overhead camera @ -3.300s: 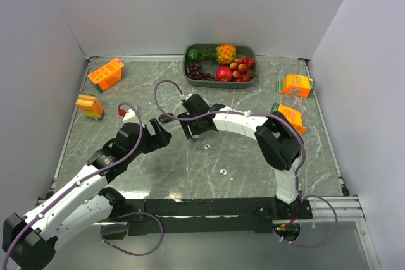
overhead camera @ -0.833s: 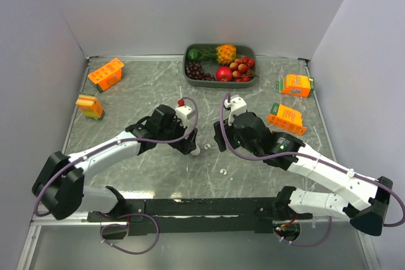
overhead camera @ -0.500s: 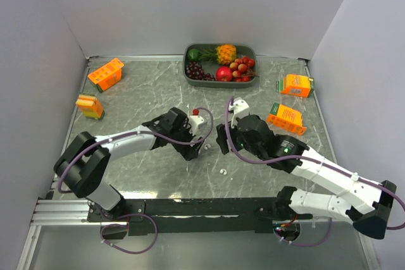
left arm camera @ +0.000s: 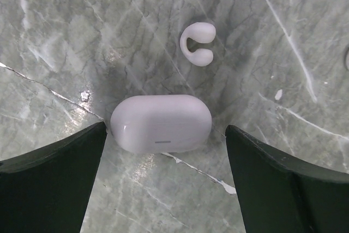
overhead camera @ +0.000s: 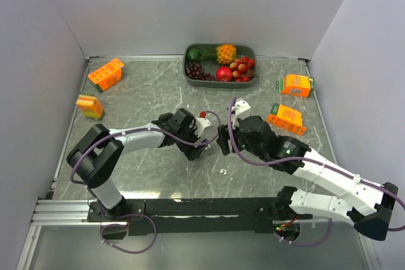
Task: Insert the wireless bluetooth earbuds into the charging case
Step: Pick up the charging case at the center of the board.
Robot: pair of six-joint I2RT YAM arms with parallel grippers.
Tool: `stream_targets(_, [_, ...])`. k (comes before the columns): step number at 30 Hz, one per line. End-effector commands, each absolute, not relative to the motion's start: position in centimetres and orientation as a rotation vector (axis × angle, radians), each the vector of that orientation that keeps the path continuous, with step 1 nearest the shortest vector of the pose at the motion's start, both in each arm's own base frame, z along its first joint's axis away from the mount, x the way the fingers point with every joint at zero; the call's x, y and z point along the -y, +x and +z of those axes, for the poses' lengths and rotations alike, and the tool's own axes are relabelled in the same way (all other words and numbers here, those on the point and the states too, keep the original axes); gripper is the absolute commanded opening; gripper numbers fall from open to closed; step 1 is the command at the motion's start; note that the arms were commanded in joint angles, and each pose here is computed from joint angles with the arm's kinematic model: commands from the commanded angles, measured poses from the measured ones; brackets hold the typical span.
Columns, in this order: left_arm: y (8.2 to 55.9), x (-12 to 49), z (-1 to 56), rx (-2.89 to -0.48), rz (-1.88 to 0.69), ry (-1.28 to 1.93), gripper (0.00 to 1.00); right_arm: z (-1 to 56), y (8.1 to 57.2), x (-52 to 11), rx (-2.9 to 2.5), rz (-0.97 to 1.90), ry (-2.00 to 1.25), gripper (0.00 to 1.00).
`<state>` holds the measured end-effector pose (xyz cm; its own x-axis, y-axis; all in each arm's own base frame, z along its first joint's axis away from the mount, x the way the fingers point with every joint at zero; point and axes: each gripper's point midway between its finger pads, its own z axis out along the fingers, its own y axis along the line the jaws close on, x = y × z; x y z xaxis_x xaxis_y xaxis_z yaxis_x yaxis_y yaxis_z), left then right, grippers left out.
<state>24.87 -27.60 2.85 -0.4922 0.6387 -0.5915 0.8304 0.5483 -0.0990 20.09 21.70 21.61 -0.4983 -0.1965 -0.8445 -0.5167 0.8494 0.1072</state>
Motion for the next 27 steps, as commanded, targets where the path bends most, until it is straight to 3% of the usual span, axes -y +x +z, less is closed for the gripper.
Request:
stream_targets(1, [26.2,28.4,3.6,-2.235,-0.454,1.220,0.96,22.1,20.1,-22.0,-2.080,0.462,-0.500,0.76])
stream_targets(12, [26.2,28.1,2.5,-2.265,-0.359,1.237,0.97,21.7,20.2,-21.7,-2.084,0.450,-0.495,0.76])
stream_targets(27, [24.5,28.4,0.7,-2.342,-0.447,1.239,0.96,22.0,19.9,-21.6,-2.085,0.468,-0.478,0.75])
